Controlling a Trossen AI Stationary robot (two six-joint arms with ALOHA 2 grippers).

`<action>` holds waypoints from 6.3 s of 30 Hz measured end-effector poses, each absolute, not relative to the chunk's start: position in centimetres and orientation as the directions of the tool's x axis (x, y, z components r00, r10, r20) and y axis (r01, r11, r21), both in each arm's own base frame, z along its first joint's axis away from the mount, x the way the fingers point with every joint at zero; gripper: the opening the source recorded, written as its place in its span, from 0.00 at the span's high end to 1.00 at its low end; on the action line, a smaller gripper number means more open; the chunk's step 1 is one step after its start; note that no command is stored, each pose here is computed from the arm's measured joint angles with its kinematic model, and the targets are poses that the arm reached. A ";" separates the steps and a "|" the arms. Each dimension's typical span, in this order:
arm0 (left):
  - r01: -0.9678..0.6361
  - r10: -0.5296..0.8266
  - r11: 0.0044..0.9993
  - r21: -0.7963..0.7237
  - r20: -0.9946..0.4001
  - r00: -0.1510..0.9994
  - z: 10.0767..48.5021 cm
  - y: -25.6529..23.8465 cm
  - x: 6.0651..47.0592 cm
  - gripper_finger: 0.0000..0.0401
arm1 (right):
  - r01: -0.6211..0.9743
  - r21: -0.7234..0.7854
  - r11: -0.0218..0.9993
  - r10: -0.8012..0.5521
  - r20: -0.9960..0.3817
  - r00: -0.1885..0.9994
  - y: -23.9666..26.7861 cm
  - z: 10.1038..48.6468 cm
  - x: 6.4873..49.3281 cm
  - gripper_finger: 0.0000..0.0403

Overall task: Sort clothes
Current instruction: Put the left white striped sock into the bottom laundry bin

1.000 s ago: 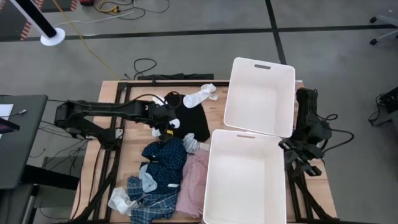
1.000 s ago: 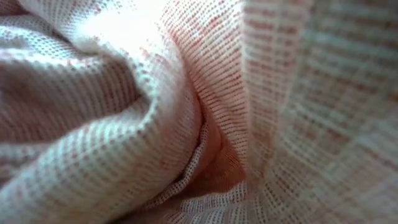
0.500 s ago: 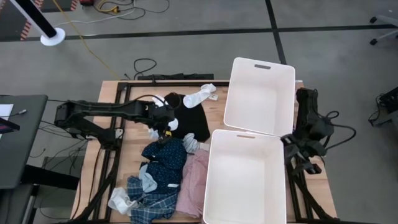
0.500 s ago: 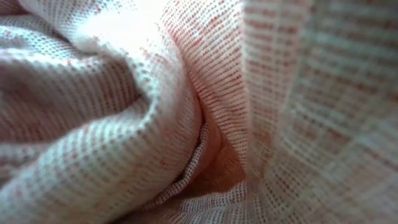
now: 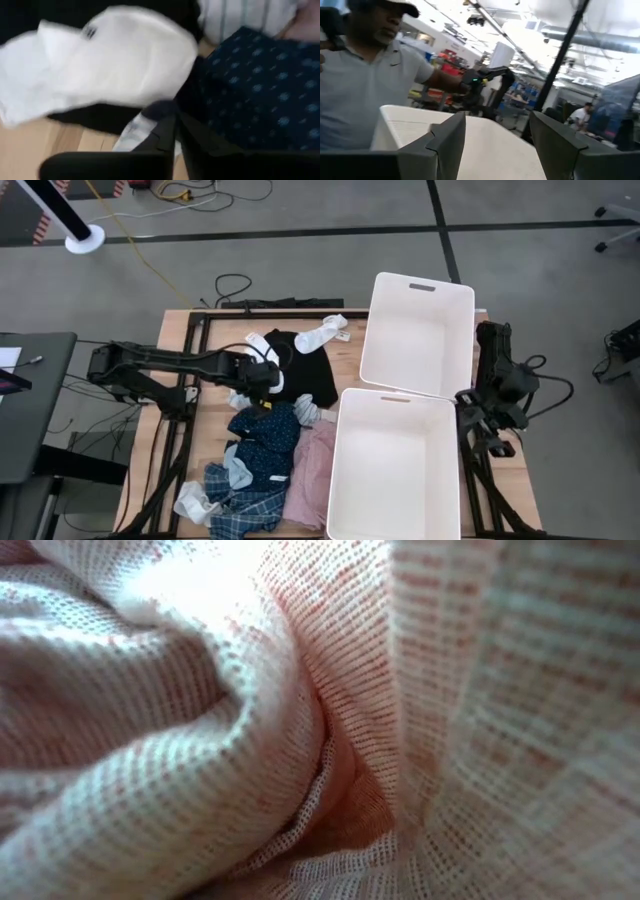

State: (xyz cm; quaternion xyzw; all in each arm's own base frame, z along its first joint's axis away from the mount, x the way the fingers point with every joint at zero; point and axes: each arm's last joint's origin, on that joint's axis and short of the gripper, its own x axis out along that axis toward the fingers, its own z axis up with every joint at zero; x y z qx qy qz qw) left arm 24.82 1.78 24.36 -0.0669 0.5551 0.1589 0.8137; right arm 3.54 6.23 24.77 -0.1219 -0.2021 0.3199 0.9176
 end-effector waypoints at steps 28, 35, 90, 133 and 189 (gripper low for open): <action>-0.529 0.195 0.844 0.081 -0.967 0.163 19.6 1.6 23.5 0.41 | -0.450 -0.359 0.818 0.553 0.277 0.786 5.8 25.2 3.7 0.41; -0.472 0.216 0.874 0.117 -0.963 0.160 19.6 1.7 23.6 0.89 | -0.449 -0.360 0.818 0.553 0.277 0.786 5.8 25.2 3.7 0.43; -0.305 0.326 0.944 0.129 -0.525 0.786 36.2 1.9 23.2 0.98 | 0.184 -0.609 0.772 -0.160 0.094 0.983 4.1 44.1 12.8 0.46; 0.099 -0.026 0.967 0.234 -0.294 0.955 39.1 -0.1 26.3 0.98 | -0.343 -0.255 0.904 0.281 -0.248 0.927 -1.0 34.7 37.3 0.59; -0.220 0.212 0.971 0.093 -0.760 0.614 30.9 0.8 23.0 0.47 | 0.231 -0.194 0.953 -0.298 -0.727 0.618 -5.8 39.8 16.2 1.00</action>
